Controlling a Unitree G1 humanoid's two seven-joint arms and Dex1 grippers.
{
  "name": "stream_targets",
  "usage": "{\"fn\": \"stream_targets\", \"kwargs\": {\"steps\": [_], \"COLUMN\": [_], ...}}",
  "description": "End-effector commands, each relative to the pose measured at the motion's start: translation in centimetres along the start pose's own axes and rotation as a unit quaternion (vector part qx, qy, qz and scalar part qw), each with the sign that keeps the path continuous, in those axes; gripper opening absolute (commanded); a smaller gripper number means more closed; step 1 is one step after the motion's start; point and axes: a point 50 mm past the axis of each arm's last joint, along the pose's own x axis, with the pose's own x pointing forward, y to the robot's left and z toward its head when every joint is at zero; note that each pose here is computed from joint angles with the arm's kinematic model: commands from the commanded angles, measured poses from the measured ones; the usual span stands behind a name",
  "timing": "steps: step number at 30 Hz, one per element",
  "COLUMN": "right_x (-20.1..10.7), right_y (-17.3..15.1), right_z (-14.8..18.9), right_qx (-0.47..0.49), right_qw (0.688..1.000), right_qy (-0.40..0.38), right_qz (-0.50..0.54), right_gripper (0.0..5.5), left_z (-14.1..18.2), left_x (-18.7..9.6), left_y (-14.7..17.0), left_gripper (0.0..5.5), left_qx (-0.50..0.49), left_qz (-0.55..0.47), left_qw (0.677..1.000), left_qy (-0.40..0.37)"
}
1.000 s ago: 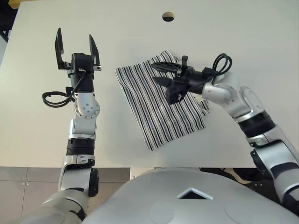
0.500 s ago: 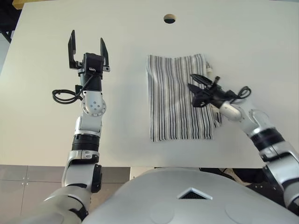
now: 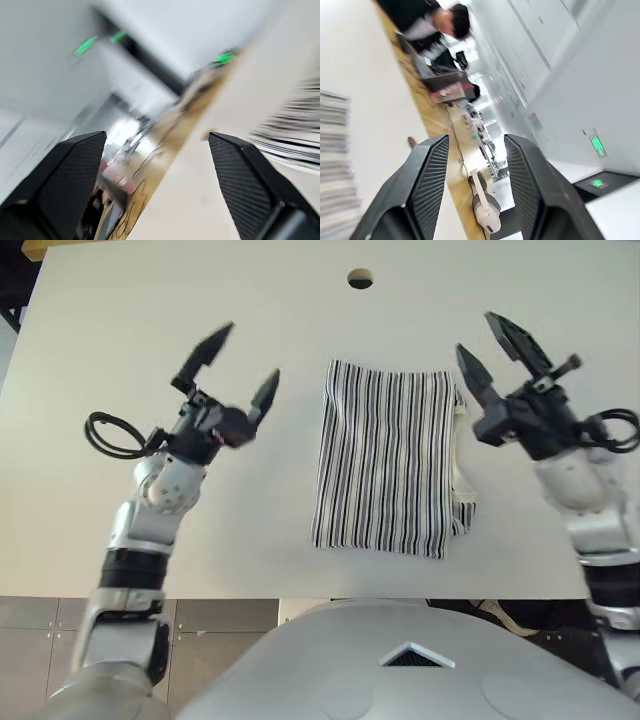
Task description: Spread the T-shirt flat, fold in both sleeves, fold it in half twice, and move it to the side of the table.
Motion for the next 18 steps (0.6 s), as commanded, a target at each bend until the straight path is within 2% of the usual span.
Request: {"fn": "stream_targets", "kwargs": {"steps": [1, 4, 7, 13, 18], "right_x": [-5.6, -9.1, -10.2, -9.2, -7.8], "right_y": [3.0, 4.9, 5.0, 6.4, 8.1], "right_z": [-0.8, -0.8, -1.7, -0.1, 1.1], "right_qx": [0.005, 0.010, -0.019, -0.019, -0.009], "right_qw": [0.978, 0.941, 0.919, 0.905, 0.897], "right_qy": [0.045, 0.071, 0.088, 0.028, -0.024], "right_qz": [0.202, 0.329, 0.384, 0.423, 0.441], "right_gripper": [2.44, 3.05, 3.15, 3.15, 3.15], "left_z": [0.9, 1.1, 1.3, 0.7, 2.1], "left_x": [-2.8, -4.2, -4.2, -4.3, -3.0], "left_y": [-1.4, -3.3, -4.6, -5.6, -7.5], "left_gripper": [3.78, 3.78, 3.78, 3.78, 3.78], "left_qx": [0.004, -0.007, -0.003, 0.023, 0.008], "left_qz": [-0.135, -0.233, -0.298, -0.377, -0.408], "left_qw": [0.991, 0.972, 0.955, 0.926, 0.911], "left_qy": [0.009, 0.020, 0.008, 0.005, -0.058]}}
